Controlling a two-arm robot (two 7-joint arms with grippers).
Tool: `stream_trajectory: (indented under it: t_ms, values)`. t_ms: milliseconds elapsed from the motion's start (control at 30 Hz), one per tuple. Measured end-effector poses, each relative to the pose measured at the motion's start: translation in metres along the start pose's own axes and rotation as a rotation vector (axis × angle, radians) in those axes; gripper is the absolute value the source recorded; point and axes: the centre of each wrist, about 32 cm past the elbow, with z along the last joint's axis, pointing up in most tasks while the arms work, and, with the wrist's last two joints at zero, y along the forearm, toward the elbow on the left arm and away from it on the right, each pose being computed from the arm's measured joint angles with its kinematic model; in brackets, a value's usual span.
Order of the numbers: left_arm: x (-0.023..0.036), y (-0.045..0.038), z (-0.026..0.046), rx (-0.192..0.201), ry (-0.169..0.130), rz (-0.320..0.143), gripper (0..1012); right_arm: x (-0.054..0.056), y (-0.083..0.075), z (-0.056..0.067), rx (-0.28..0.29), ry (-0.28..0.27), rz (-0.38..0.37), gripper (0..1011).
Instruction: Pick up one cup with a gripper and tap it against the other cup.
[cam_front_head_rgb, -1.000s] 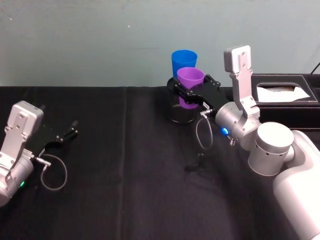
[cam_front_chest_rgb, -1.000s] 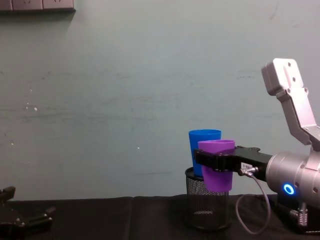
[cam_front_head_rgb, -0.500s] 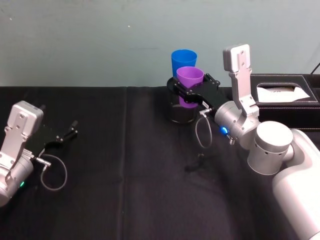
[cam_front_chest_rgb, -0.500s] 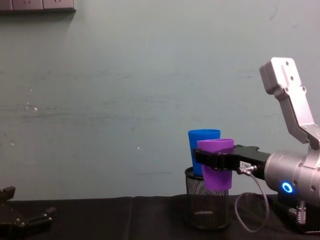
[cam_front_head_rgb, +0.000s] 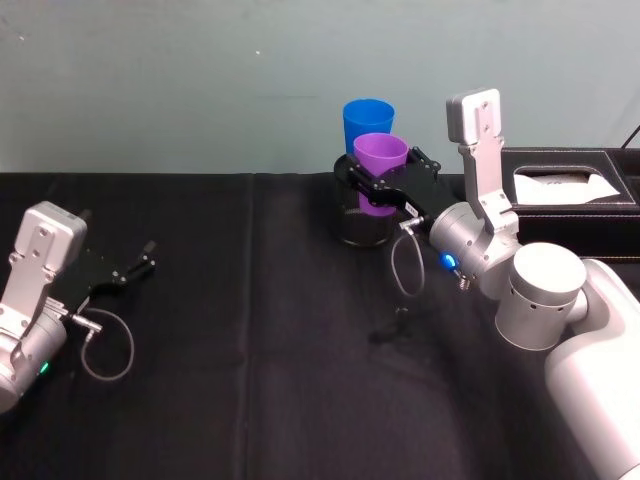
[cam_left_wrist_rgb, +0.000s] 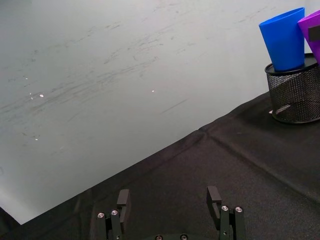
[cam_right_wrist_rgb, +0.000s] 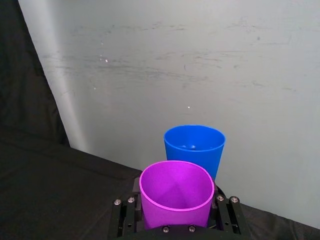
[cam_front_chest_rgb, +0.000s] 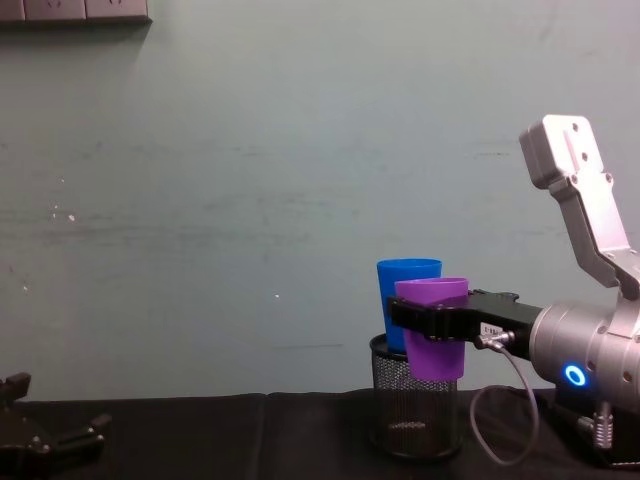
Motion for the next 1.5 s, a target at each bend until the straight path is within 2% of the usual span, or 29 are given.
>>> stream_trajectory:
  t_ms: [1500]
  values:
    - [0.0, 0.0, 0.0, 0.0, 0.0, 0.0, 1000, 0.0001, -0.0001, -0.0001, 0.0, 0.001, 0.0, 723]
